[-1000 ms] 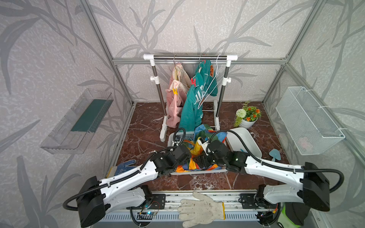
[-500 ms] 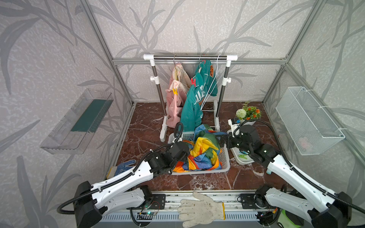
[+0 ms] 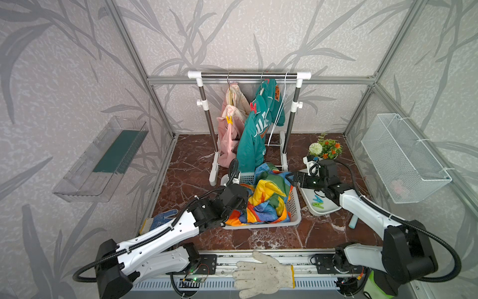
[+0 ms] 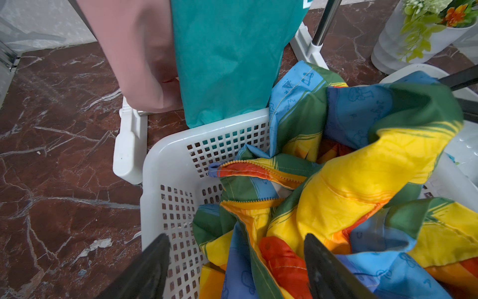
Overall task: Remove the clothespins securing jackets to the hanger
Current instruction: Adjust the jacket in the basket.
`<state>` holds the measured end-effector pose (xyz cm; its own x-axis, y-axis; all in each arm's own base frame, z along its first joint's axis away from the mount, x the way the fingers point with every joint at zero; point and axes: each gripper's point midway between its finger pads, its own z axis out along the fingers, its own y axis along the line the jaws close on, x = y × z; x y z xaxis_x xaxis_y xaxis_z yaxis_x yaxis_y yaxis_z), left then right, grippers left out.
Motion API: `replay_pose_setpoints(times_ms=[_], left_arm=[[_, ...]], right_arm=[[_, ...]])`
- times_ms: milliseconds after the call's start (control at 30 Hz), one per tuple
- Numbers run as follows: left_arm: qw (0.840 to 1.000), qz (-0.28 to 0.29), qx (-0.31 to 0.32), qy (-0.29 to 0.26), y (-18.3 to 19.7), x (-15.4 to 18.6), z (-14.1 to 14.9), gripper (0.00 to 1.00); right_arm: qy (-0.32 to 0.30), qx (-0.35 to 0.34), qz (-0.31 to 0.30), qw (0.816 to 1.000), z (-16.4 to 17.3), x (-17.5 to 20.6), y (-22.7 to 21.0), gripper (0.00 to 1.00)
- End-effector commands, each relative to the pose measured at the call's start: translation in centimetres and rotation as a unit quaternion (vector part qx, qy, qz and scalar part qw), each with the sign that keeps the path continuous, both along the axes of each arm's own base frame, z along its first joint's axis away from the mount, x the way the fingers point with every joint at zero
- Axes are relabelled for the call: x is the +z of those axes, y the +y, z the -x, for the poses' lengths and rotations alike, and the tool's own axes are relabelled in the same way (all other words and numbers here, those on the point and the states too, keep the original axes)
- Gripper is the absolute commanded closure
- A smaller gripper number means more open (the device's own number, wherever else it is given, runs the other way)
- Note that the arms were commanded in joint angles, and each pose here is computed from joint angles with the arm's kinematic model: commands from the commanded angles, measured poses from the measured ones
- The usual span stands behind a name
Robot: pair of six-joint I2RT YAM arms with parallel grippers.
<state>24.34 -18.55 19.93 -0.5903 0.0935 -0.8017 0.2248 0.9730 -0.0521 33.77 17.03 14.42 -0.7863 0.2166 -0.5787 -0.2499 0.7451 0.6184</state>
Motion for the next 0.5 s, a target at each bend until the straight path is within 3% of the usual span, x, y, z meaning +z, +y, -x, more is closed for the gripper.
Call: replay_pose_setpoints(times_ms=[0,133,233,467], left_arm=[[1.000,0.011,0.008,-0.025,0.3,1.9,-0.4,0.20],[0.999,0.009,0.015,-0.029,0.7,2.0,-0.3,0.20],[0.999,0.008,0.025,-0.035,1.2,2.2,-0.4,0.20],[0.997,-0.006,0.044,-0.060,2.8,3.5,-0.3,0.20]], right_arm=[[-0.046,0.038,-0.069,0.996,-0.9,2.8,2.1,0.07],[-0.059,0.067,-0.074,0.993,-0.1,3.6,3.2,0.42],[-0.077,0.102,-0.056,0.990,1.6,4.6,4.5,0.61],[-0.081,0.205,-0.032,0.975,7.8,5.7,9.1,0.88]])
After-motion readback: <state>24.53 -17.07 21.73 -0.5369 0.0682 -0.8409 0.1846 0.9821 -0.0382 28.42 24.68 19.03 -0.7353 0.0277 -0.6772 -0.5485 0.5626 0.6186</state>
